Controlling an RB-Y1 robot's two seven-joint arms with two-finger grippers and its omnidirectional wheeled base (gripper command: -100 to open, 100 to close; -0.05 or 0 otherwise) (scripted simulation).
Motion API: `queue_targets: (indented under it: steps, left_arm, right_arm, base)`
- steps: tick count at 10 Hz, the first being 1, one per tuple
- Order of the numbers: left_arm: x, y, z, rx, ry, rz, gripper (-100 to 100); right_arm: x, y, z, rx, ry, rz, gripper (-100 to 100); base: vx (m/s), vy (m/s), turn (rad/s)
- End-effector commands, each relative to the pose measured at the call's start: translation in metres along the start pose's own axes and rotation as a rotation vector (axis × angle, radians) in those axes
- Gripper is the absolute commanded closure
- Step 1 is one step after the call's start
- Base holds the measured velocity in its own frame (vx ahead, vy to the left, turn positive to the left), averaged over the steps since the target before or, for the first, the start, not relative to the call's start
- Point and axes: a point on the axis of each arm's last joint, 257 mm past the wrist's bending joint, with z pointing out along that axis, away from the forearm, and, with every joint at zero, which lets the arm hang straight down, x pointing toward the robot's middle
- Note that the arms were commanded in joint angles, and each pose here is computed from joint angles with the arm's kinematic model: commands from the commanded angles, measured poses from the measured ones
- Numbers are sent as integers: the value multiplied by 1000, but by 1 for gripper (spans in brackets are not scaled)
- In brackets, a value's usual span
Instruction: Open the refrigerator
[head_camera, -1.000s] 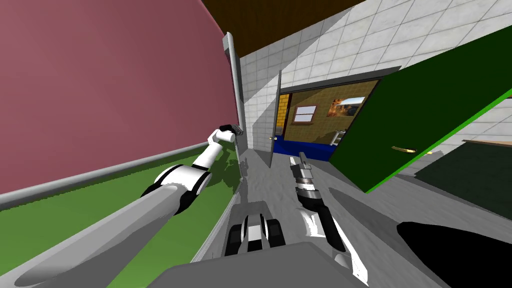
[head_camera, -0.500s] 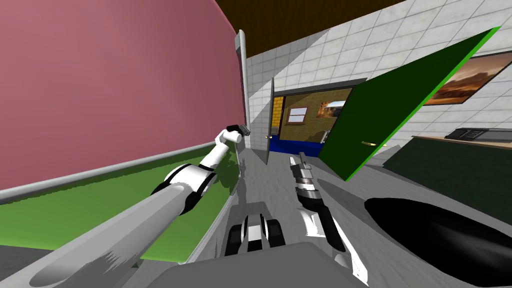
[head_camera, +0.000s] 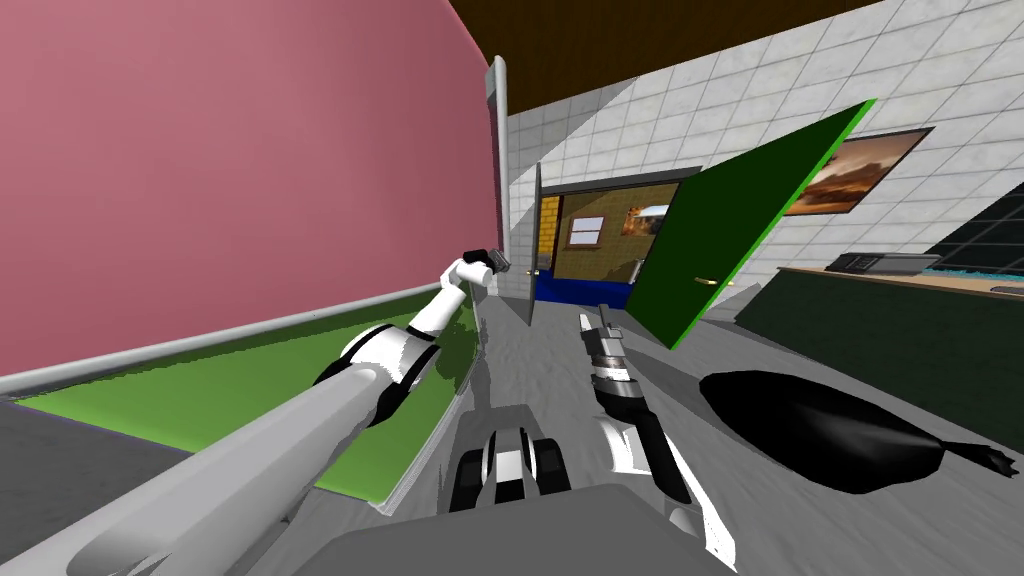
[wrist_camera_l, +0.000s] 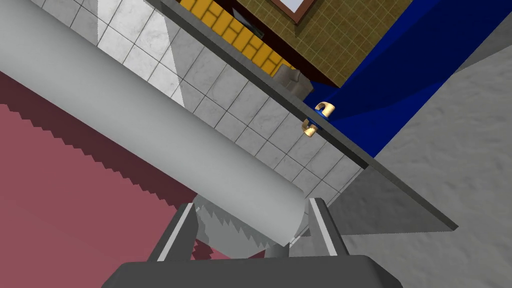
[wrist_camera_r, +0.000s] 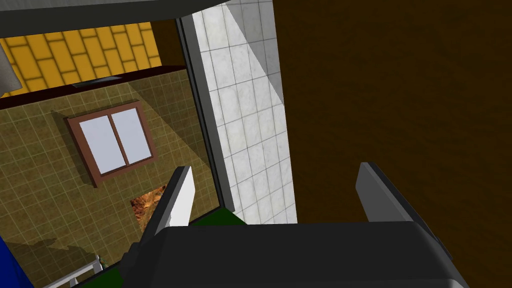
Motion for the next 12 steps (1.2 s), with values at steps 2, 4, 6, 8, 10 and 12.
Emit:
queue_targets:
  steps: [2,4,6,8,10,12]
  left_arm:
    - [42,38,-3,-61,65,-1,100]
    - [70,63,-5,-100,110,-2,100]
    - [98,88,-10,-140,156,-3,100]
    - [96,85,-8,-135,153,-5,100]
    - [144,126,-22,-203,234,-8,100]
    - [175,152,-34,-248,287,-9,100]
  right_arm:
    - [0,0,0,0,0,0,0]
    - [0,0,0,0,0,0,0]
    - [0,0,0,0,0,0,0]
    - [0,0,0,0,0,0,0]
    - [0,0,0,0,0,0,0]
    - [0,0,0,0,0,0,0]
  base:
    - [-208,91,-109]
    - [-252,77,-117]
    - [-223,96,-79]
    - [-101,39,-48]
    - [-198,142,-76]
    - [-225,196,-90]
